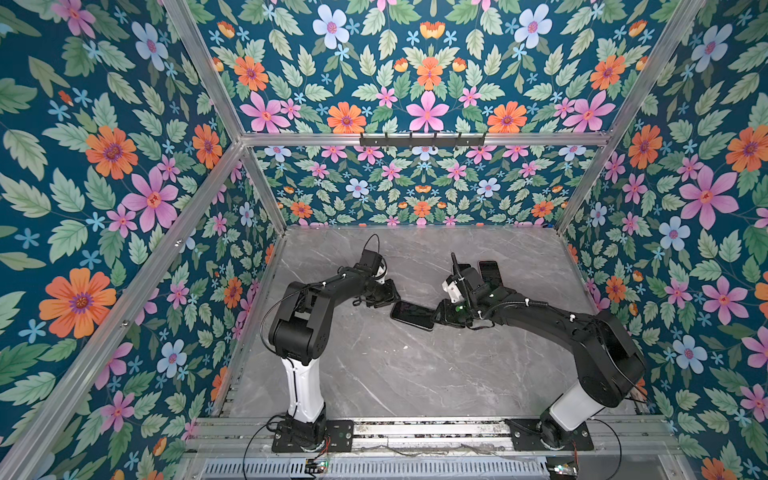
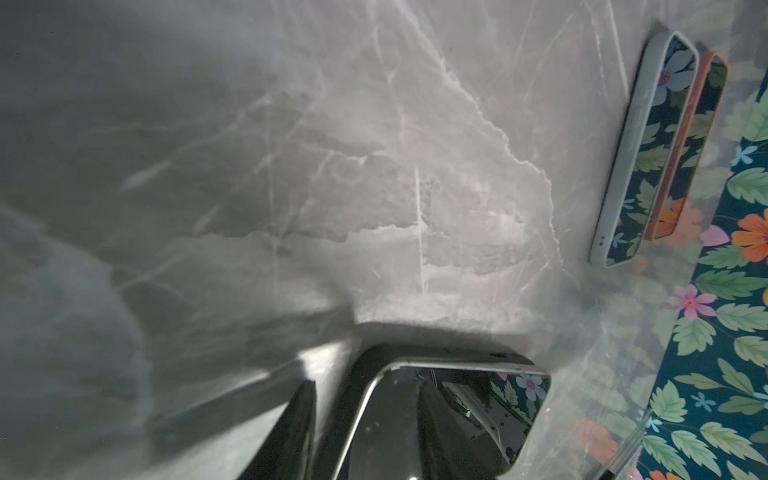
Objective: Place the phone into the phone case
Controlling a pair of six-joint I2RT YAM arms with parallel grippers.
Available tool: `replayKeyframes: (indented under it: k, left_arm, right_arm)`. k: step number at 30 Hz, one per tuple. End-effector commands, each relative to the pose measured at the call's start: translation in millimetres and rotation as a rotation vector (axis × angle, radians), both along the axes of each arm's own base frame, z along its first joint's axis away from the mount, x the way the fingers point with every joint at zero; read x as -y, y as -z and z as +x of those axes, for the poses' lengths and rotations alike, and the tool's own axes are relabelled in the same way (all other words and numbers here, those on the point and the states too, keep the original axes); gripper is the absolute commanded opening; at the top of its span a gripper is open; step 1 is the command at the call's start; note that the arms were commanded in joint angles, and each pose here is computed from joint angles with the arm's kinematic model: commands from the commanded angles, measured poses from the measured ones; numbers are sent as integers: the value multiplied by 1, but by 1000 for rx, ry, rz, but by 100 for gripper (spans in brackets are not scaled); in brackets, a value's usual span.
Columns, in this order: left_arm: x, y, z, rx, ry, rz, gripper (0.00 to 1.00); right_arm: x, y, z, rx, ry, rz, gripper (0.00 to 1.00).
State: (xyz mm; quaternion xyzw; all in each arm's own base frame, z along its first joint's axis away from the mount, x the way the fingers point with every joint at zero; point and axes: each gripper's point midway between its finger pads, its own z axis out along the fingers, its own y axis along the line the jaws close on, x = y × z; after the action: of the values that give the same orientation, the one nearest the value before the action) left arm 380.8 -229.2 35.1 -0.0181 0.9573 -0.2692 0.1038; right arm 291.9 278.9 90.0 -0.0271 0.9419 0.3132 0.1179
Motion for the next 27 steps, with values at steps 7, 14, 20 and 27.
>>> replayKeyframes:
  k: [7,14,20,27]
  left_arm:
    - [-6,9,-7,-3,28,131,40]
    - [-9,18,-11,-9,38,187,36]
    - [-12,21,-14,-13,38,207,31]
    - [-15,19,-18,-10,37,207,29]
  right_arm:
    - [0,0,2,13,-7,24,40]
    - [0,0,2,16,-5,33,40]
    - [-1,1,2,14,-7,39,40]
    - [-1,1,4,28,-29,19,41]
